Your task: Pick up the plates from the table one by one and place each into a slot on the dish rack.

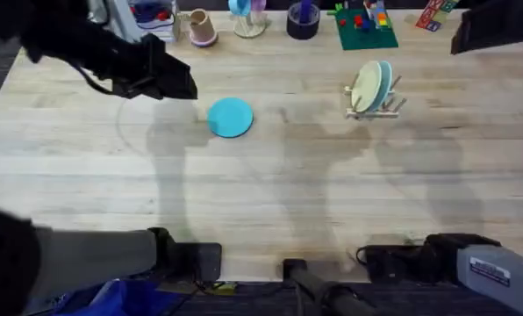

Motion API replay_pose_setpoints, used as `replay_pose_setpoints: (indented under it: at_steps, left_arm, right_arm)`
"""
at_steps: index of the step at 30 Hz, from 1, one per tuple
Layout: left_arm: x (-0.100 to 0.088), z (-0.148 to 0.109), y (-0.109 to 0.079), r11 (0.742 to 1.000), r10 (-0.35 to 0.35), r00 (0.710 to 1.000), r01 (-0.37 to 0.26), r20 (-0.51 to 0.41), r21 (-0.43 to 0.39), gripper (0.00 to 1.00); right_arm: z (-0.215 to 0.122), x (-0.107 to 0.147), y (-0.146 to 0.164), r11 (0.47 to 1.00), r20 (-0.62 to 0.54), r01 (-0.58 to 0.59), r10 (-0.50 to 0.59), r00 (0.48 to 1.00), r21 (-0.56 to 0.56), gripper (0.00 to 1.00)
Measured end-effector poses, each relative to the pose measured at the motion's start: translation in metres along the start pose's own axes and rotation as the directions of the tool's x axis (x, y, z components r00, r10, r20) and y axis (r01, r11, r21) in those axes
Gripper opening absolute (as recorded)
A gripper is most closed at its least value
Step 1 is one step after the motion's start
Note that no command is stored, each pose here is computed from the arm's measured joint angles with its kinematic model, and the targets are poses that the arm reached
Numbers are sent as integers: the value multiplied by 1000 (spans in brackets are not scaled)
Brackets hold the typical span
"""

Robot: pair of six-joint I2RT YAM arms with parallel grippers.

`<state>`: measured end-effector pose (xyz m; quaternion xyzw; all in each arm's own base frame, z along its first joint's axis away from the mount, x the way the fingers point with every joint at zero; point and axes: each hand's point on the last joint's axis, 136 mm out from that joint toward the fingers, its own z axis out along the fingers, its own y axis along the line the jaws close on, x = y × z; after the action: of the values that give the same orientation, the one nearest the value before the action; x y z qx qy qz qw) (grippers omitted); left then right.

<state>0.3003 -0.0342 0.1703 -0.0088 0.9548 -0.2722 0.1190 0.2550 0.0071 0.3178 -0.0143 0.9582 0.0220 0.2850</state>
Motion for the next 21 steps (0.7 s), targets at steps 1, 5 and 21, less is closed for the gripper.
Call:
replay_pose_setpoints:
  at_steps: [1, 5, 21]
  left_arm:
    - [0, 5, 3, 1000, -5, 1000, 5, -15, 8, 42]
    - [-3, 24, 10, 999, -14, 998, 16, -61, 44, 42]
    - [-9, 88, 39, 985, -35, 984, 63, -172, 159, 43]
  right_arm:
    - [0, 0, 0, 1000, 0, 0, 0, 1000, 0, 993]
    - [0, 0, 0, 1000, 0, 0, 0, 1000, 0, 994]
    - [0, 0, 0, 1000, 0, 0, 0, 1000, 0, 995]
